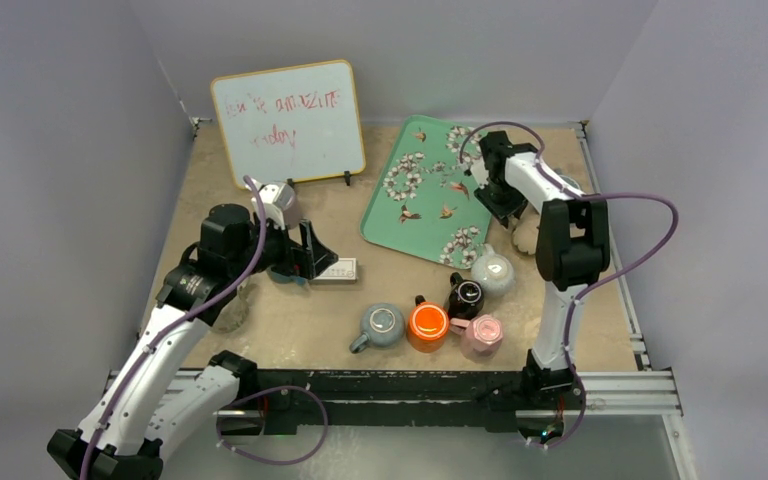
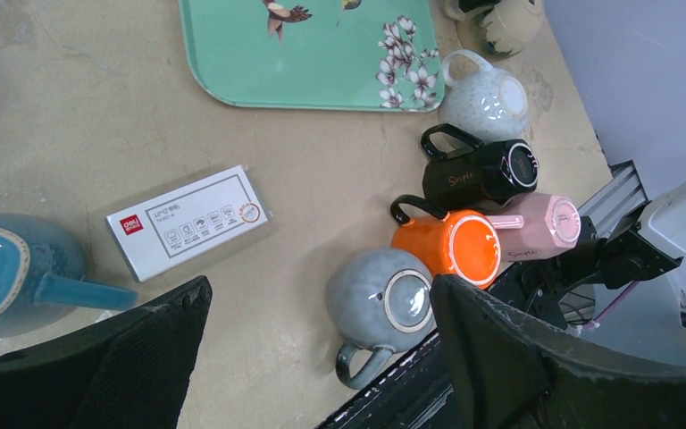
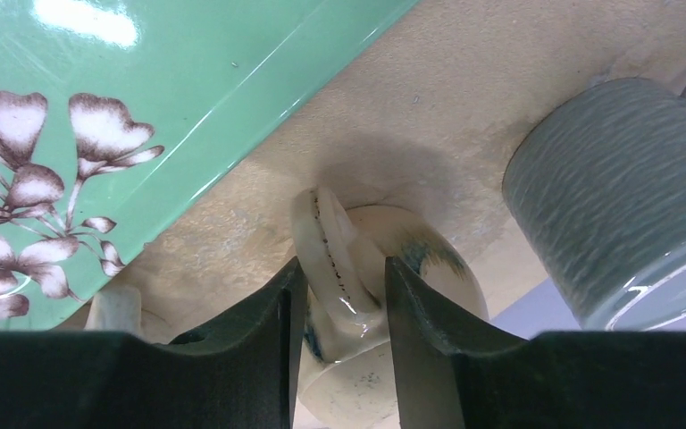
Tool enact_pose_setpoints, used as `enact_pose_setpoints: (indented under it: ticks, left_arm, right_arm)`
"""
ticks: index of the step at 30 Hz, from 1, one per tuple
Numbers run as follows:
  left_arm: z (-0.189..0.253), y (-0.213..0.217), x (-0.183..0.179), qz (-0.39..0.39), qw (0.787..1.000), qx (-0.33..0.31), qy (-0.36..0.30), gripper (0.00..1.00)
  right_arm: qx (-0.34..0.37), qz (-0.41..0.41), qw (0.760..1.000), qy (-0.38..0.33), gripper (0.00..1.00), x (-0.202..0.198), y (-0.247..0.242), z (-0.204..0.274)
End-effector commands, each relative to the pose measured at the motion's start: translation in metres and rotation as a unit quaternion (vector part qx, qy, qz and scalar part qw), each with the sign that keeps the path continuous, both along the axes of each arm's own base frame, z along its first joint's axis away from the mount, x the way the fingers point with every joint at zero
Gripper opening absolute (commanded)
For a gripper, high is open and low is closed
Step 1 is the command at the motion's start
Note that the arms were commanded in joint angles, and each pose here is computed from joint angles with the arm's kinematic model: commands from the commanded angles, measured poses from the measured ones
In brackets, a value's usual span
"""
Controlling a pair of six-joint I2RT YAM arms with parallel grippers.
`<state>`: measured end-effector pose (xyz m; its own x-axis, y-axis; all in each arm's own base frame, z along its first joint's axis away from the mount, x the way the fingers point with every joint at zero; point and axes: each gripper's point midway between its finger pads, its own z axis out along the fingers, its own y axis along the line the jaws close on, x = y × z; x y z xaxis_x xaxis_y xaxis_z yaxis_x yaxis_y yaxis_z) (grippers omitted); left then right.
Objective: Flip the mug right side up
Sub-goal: Turn over the cup at the corner of the board.
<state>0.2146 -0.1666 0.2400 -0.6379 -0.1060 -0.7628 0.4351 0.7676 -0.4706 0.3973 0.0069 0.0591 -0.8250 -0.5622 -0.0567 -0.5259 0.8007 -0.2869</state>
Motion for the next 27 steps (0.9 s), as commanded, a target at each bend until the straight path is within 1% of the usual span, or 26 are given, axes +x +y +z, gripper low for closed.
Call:
enact_pose_setpoints:
  ticks: [1,6,9,14,15,16,19,21,27]
  left_arm:
    - [0.008,0.0,0.001,0.003,1.0,-0.004,-0.019,0.91]
    - [0.008,0.001,0.001,0.005,1.0,-0.004,-0.02,0.91]
    - [0.007,0.001,0.001,0.004,1.0,-0.004,-0.018,0.91]
    - [0.009,0.002,0.002,0.008,1.0,-0.001,-0.022,0.91]
    - [0.008,0.003,0.002,0.011,1.0,0.001,-0.021,0.91]
    - [0.008,0.004,0.002,0.011,1.0,0.001,-0.021,0.91]
    - [0.009,0.004,0.002,0.012,1.0,-0.001,-0.025,0.91]
    - [0.009,0.004,0.001,0.011,1.0,0.0,-0.022,0.91]
    - [0.009,0.007,0.0,0.018,1.0,0.004,-0.025,0.91]
  right_arm:
    - [-0.009,0.014,1.0,0.003,0.4,0.001,-0.005,0.011]
    - [-0.01,0.017,1.0,0.007,0.4,-0.003,-0.008,0.009]
    - [-0.006,0.019,1.0,0.007,0.37,-0.001,-0.008,0.012]
    - [-0.01,0.019,1.0,0.003,0.27,0.0,-0.011,0.014]
    - [-0.018,0.016,1.0,0.003,0.24,0.0,-0.013,0.014]
    - [-0.027,0.012,1.0,0.0,0.19,0.001,-0.016,0.015]
    - [-0.028,0.007,1.0,-0.004,0.09,0.002,-0.017,0.018]
    - [-0.029,0.0,1.0,-0.011,0.0,0.005,-0.016,0.022]
    - [-0.036,-0.022,0.999,-0.023,0.0,0.008,-0.018,0.035]
